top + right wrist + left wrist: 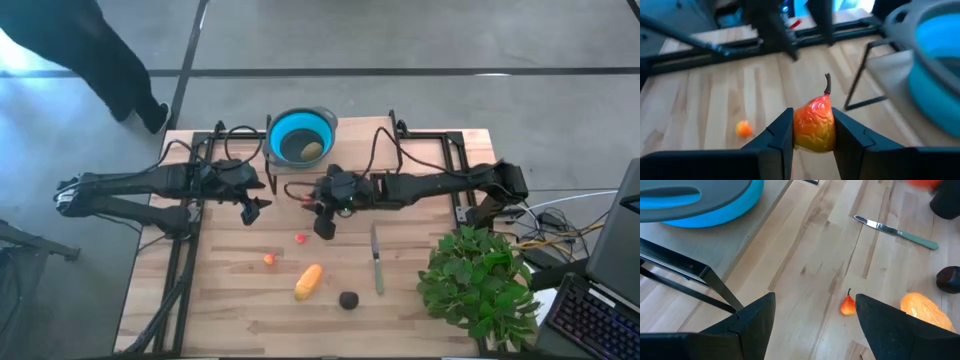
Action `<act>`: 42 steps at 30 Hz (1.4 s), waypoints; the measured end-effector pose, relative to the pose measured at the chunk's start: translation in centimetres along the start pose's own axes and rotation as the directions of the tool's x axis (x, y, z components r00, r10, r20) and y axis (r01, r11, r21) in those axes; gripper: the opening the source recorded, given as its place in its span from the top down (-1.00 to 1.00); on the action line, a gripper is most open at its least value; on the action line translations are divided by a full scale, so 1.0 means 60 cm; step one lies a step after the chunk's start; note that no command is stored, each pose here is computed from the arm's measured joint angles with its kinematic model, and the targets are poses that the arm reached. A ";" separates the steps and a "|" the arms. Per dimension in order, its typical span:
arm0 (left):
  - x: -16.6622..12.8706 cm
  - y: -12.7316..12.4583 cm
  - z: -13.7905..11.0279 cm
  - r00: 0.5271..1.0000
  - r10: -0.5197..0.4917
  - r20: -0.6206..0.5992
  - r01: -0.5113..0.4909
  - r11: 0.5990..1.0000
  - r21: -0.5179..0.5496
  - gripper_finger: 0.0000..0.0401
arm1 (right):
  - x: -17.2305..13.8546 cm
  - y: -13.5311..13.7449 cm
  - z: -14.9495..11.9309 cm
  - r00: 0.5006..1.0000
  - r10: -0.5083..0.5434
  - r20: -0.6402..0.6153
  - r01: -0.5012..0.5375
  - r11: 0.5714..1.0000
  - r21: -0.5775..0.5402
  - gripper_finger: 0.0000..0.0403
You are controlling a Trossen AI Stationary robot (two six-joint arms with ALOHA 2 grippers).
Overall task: Pick & Place Fruit
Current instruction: Put the right orange peach in the blue strainer bowl on the shelf
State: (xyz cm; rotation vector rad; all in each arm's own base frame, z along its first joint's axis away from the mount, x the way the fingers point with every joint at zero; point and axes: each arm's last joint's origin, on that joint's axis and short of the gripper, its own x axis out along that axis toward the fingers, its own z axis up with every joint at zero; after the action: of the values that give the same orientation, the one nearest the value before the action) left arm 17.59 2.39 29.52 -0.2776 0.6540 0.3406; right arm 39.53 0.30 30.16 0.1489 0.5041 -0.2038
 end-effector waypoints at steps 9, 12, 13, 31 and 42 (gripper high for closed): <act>0.000 0.001 -0.002 1.000 0.003 -0.014 -0.003 1.000 0.002 -0.40 | -0.007 -0.050 0.048 0.995 -0.065 0.080 0.060 0.997 0.055 0.51; 0.000 0.001 -0.002 1.000 0.003 -0.014 -0.003 1.000 0.002 -0.40 | -0.009 -0.071 0.058 0.991 -0.096 0.097 0.089 0.993 0.074 0.52; 0.000 0.001 -0.002 1.000 0.003 -0.014 -0.003 1.000 0.002 -0.40 | -0.009 -0.078 0.060 0.989 -0.108 0.100 0.100 0.992 0.080 0.53; 0.000 0.000 -0.003 1.000 -0.009 -0.020 0.008 1.000 -0.026 -0.40 | 0.011 -0.221 0.063 0.950 -0.297 0.093 0.272 0.938 0.213 0.52; 0.000 0.001 -0.009 0.998 -0.009 -0.058 0.005 0.998 -0.069 -0.40 | 0.030 -0.230 0.046 0.951 -0.306 0.035 0.288 0.925 0.248 0.51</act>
State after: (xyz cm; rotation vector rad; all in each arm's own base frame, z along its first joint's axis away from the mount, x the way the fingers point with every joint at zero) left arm 17.27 2.26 29.14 -0.3569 0.6988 0.3496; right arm 39.21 -13.89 30.42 0.3010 0.4259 -0.5674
